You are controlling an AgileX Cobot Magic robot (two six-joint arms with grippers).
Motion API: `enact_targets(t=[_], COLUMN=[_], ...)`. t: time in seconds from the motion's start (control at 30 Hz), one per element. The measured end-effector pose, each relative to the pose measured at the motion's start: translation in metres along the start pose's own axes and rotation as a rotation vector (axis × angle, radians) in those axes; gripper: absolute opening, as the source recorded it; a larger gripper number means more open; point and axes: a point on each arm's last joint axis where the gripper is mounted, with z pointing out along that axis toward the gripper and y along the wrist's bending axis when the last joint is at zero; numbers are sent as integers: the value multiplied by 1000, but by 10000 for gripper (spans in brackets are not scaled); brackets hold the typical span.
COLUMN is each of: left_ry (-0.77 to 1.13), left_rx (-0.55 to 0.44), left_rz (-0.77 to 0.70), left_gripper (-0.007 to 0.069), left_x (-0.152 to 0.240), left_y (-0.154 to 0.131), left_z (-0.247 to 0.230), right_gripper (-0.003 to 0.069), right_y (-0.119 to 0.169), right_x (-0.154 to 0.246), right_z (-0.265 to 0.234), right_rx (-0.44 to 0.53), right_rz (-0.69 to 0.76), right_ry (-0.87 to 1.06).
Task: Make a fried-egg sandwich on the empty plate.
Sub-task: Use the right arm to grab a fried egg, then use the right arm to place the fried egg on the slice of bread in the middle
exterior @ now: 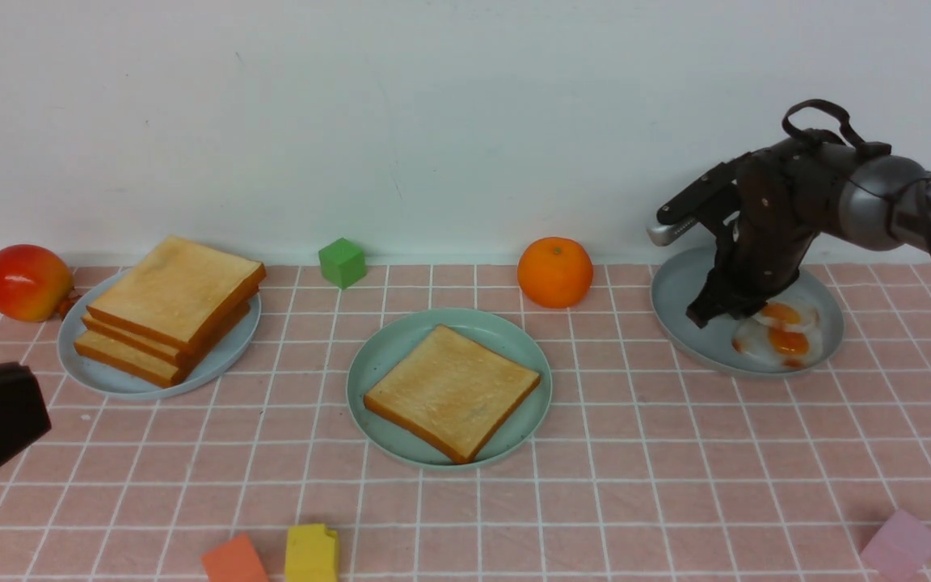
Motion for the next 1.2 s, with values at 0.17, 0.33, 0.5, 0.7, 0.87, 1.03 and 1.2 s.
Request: enact_targets(t=[0.17, 0.33, 0.5, 0.7, 0.87, 1.03, 1.2], left_ry=[7, 59, 121, 151, 172, 190, 209], left_rx=[-1, -17, -70, -140, -189, -202, -210], left_rz=[0, -28, -44, -41, -56, -66, -67], left_gripper=[-13, -13, -13, -13, -13, -13, -11], left_x=[1, 5, 11, 14, 16, 18, 19], left_y=[0, 1, 6, 12, 17, 18, 18], left_z=[0, 0, -1, -2, -3, -3, -4], right_gripper=[94, 80, 80, 78, 78, 78, 78], right_y=[-6, -4, 32, 117, 207, 246, 255], right_x=[-2, -8, -30, -50, -56, -59, -66], right_z=[-16, -61, -135, -201, -202, -174, -151], right_rx=[19, 18, -9, -115, -212, -190, -111], right_rz=[-1, 7, -20, -148, -307, -359, -333], right_ry=[-10, -11, -105, -234, -239, -242, -289])
